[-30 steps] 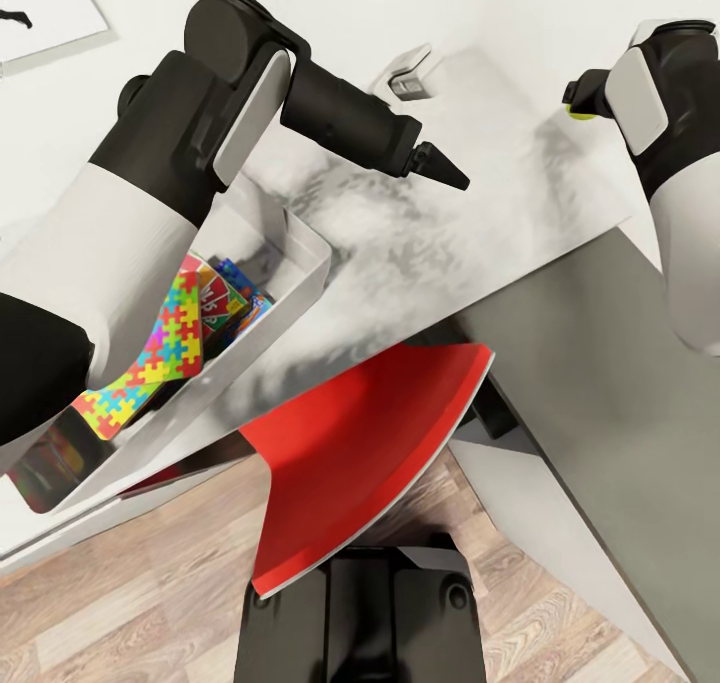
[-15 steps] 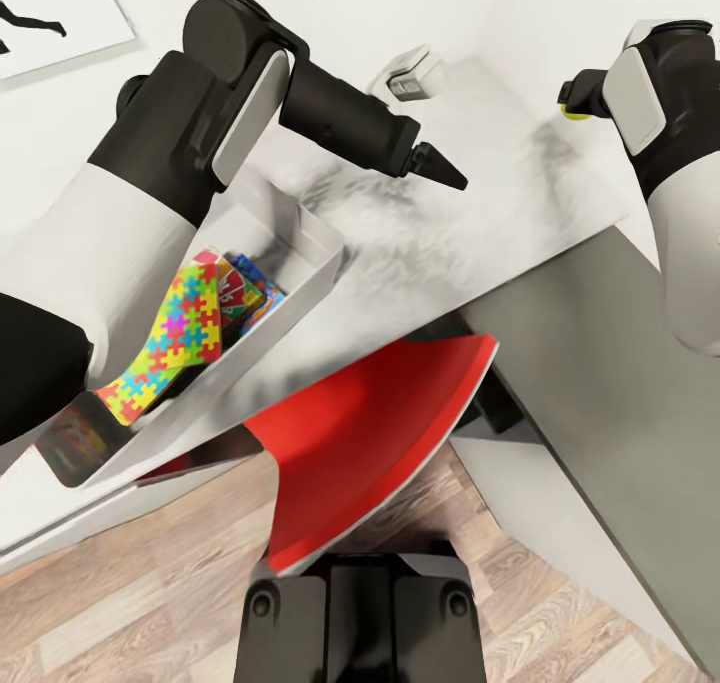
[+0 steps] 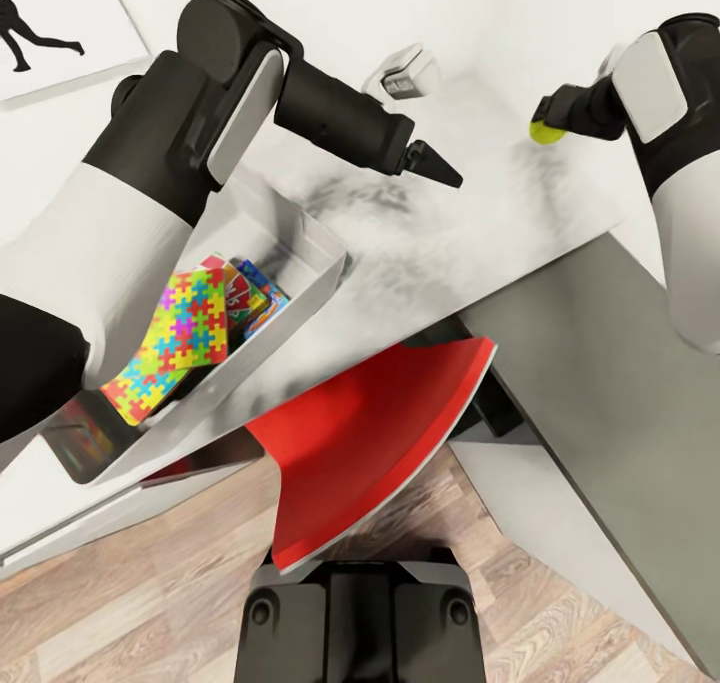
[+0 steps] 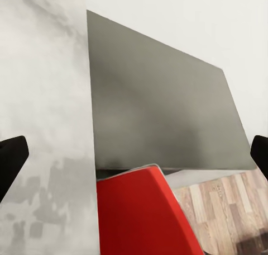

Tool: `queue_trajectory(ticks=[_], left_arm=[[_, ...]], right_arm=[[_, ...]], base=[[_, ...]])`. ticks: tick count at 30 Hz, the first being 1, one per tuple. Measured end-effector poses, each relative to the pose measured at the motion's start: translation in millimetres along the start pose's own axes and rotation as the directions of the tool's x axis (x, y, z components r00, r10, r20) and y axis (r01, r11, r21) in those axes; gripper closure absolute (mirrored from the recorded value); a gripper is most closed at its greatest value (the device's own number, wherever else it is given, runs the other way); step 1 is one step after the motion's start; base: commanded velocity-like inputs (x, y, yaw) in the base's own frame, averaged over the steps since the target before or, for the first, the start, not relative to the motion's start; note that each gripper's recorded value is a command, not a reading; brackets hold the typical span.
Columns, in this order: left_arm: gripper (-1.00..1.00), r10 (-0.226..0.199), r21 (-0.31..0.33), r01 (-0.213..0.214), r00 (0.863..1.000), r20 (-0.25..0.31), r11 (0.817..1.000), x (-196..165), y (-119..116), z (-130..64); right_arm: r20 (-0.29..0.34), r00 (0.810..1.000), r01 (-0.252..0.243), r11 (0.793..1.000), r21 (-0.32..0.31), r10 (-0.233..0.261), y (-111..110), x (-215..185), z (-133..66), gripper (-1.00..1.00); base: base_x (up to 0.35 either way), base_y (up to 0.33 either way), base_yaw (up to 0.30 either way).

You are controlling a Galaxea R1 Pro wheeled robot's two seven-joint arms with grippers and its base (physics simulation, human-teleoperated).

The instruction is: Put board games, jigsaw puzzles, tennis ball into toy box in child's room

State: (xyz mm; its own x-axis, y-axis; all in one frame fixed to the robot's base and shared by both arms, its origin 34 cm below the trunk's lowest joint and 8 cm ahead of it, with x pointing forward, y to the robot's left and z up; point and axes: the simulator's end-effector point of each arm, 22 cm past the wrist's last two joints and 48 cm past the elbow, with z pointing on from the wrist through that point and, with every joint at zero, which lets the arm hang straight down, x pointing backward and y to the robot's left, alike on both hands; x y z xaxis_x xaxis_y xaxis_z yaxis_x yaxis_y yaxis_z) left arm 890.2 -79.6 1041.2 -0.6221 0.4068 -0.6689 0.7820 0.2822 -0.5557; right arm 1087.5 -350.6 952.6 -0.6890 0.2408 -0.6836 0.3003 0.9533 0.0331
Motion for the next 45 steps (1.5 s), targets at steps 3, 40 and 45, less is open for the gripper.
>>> queue_trajectory(ticks=[3,40,45], left_arm=[[-1.00,0.000,-0.010,0.000,1.000,0.003,1.000,-1.0,2.2,-5.7],[-1.00,0.003,-0.017,-0.002,0.999,0.054,1.000,-18.9,-4.6,-75.5],[-1.00,0.008,-0.026,-0.006,0.999,0.049,1.000,-19.2,-6.4,-78.5]], right_arm=[[-0.037,0.999,-0.006,1.000,-0.020,0.006,4.1,6.8,-2.9,1.00],[-0.259,0.966,-0.057,0.966,-0.254,-0.011,78.2,68.7,-50.7,1.00],[-0.196,0.980,-0.032,0.957,-0.288,-0.026,83.1,64.7,-63.9,1.00]], base=[[0.000,0.000,0.000],[0.000,0.000,0.000],[0.000,0.000,0.000]])
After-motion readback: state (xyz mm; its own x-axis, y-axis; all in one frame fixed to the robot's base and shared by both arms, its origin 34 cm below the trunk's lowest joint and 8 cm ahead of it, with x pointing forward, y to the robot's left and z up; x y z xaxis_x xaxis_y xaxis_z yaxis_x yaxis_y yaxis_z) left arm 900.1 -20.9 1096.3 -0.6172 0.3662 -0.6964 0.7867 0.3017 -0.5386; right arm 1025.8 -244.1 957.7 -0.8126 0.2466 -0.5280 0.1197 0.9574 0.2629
